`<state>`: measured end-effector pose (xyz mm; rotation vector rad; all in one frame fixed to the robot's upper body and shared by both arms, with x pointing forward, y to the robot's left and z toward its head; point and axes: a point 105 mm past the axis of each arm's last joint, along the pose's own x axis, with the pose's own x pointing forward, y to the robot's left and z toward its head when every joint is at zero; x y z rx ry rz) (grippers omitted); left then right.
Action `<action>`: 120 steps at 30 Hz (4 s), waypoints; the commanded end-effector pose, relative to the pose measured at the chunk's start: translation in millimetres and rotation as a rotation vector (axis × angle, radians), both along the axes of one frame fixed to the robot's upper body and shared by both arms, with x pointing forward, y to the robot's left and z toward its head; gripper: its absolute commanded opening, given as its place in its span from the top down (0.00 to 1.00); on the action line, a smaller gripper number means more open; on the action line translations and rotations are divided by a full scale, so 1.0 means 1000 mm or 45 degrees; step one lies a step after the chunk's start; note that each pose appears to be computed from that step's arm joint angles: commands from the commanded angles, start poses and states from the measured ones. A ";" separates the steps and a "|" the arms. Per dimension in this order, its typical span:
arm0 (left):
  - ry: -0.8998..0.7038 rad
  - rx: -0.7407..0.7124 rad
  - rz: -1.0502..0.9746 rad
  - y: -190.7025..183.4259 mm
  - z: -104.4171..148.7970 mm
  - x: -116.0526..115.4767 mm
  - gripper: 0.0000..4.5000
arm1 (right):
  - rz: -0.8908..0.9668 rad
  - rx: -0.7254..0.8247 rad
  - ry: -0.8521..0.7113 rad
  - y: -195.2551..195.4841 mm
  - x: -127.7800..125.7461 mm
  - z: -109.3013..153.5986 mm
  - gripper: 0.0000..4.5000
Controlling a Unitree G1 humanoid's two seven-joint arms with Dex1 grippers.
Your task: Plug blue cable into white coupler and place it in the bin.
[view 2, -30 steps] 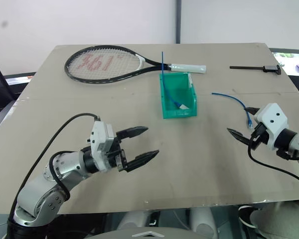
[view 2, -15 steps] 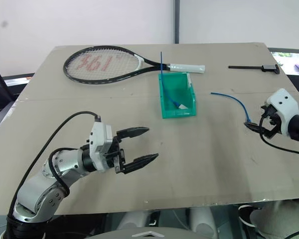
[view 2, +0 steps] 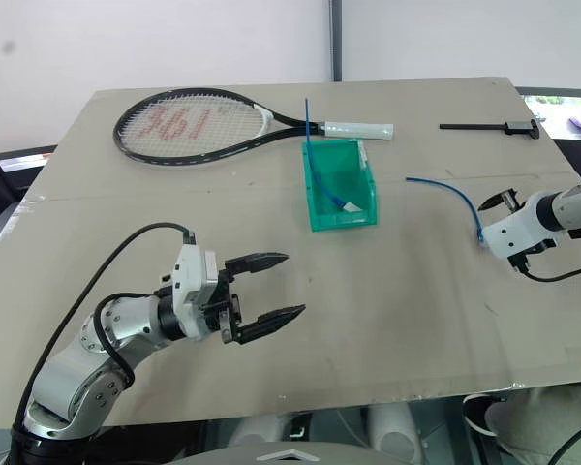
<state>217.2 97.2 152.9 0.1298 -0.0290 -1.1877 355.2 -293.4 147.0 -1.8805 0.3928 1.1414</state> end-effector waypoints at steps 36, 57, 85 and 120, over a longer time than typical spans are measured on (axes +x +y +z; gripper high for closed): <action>-0.043 0.004 0.149 0.009 -0.007 0.004 0.00 | -0.344 0.580 0.736 0.155 -0.055 -0.019 0.99; -0.016 0.323 0.129 0.051 -0.025 0.035 0.00 | -0.225 1.329 0.625 0.227 -0.073 0.016 0.01; -0.070 0.578 -0.212 0.004 -0.075 0.078 0.78 | -0.755 1.734 0.437 0.148 -0.148 -0.026 0.00; -0.626 0.088 -0.158 -0.031 0.019 0.077 1.00 | -1.159 2.738 1.113 0.239 -0.095 0.041 0.52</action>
